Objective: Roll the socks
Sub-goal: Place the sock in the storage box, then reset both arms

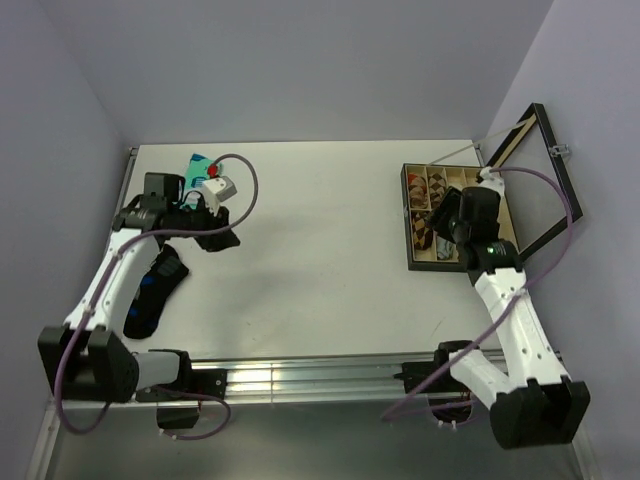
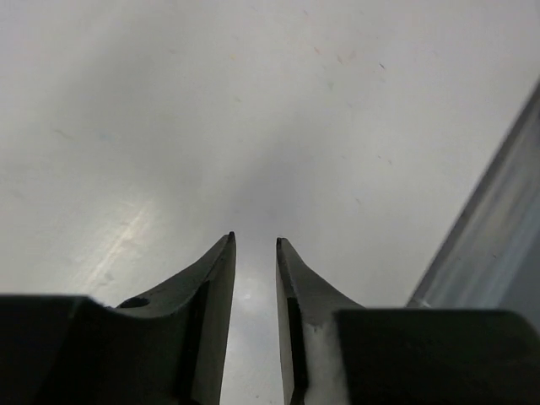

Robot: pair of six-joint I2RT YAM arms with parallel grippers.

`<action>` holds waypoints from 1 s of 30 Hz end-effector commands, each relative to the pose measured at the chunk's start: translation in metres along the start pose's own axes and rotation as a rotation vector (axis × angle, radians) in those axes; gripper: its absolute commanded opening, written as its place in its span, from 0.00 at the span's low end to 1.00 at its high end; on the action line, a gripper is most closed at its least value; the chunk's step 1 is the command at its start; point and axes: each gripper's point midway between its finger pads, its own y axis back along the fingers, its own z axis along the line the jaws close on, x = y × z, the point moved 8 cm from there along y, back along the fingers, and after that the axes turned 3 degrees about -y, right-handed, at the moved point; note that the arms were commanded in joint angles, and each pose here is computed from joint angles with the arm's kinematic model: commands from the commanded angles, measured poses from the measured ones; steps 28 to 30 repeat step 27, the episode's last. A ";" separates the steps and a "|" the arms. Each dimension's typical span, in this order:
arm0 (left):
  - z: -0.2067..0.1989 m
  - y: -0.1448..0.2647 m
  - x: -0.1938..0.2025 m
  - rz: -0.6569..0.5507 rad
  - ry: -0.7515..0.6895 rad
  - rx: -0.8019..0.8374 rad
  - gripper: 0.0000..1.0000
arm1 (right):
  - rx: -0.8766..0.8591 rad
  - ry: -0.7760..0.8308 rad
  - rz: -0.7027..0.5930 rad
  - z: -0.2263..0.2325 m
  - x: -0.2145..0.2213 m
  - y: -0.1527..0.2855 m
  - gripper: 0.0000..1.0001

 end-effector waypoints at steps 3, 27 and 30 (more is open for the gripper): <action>0.005 0.028 -0.026 -0.160 -0.061 -0.315 0.32 | -0.236 0.031 -0.071 0.037 0.015 0.035 0.62; -0.008 0.030 -0.005 -0.224 -0.097 -0.370 0.33 | -0.663 0.197 -0.037 0.090 0.088 0.089 0.66; -0.008 0.030 -0.005 -0.224 -0.097 -0.370 0.33 | -0.663 0.197 -0.037 0.090 0.088 0.089 0.66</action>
